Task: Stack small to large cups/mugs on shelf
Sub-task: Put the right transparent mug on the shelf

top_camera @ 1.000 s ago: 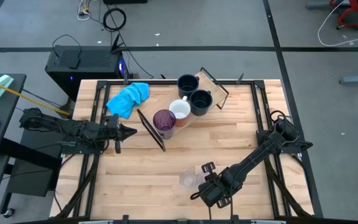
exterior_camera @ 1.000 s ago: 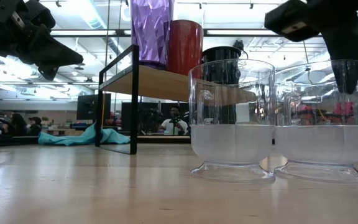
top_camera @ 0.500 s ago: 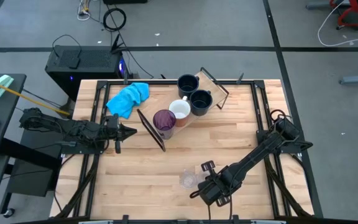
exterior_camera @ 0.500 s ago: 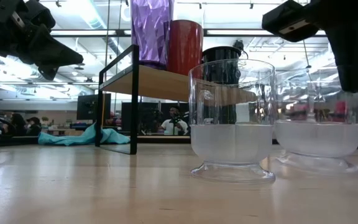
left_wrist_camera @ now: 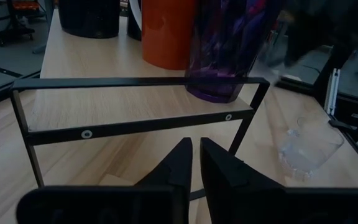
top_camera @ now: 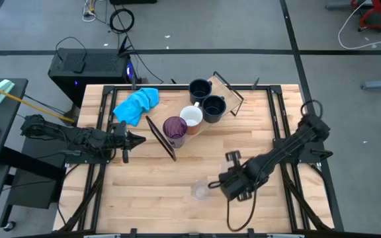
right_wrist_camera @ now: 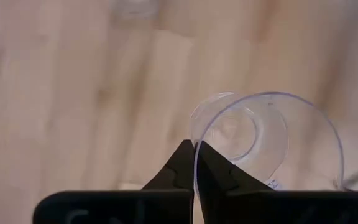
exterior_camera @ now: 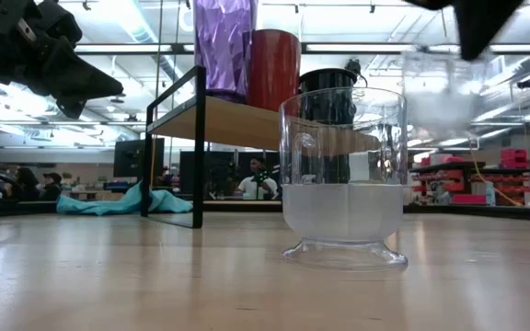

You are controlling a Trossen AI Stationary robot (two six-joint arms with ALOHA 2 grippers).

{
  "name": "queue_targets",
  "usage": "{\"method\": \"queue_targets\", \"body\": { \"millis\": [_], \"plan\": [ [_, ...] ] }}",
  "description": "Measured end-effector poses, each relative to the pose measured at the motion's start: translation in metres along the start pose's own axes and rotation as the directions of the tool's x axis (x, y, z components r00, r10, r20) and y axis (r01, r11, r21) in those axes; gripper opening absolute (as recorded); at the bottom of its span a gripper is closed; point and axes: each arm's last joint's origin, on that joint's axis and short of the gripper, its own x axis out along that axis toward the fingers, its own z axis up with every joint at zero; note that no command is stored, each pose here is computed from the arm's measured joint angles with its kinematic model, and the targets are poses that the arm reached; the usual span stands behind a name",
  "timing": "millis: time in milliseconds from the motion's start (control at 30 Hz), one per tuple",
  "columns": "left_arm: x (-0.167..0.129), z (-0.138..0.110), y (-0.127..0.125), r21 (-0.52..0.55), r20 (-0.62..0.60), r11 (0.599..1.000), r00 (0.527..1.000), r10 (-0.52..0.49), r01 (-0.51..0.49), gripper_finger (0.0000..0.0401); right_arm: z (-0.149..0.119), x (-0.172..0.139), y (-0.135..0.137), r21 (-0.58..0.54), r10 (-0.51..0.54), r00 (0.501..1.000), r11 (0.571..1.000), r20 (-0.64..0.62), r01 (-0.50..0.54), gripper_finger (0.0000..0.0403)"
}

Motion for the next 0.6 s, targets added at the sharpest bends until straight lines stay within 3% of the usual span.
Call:
{"method": "queue_targets", "body": {
  "millis": [200, 600],
  "plan": [
    [0.000, 0.000, 0.000, 0.000, -0.001, 1.000, 1.000, 0.000, 0.000, 0.0035, -0.021, -0.029, -0.040, 0.031, -0.059, 0.995, 0.998, 0.086, 0.056, 0.0006],
    [0.000, 0.000, 0.000, 0.000, -0.002, 1.000, 1.000, 0.000, 0.000, 0.0034, -0.076, -0.069, -0.131, 0.033, -0.168, 0.982, 0.986, 0.085, 0.165, 0.0009]
  ]
}}
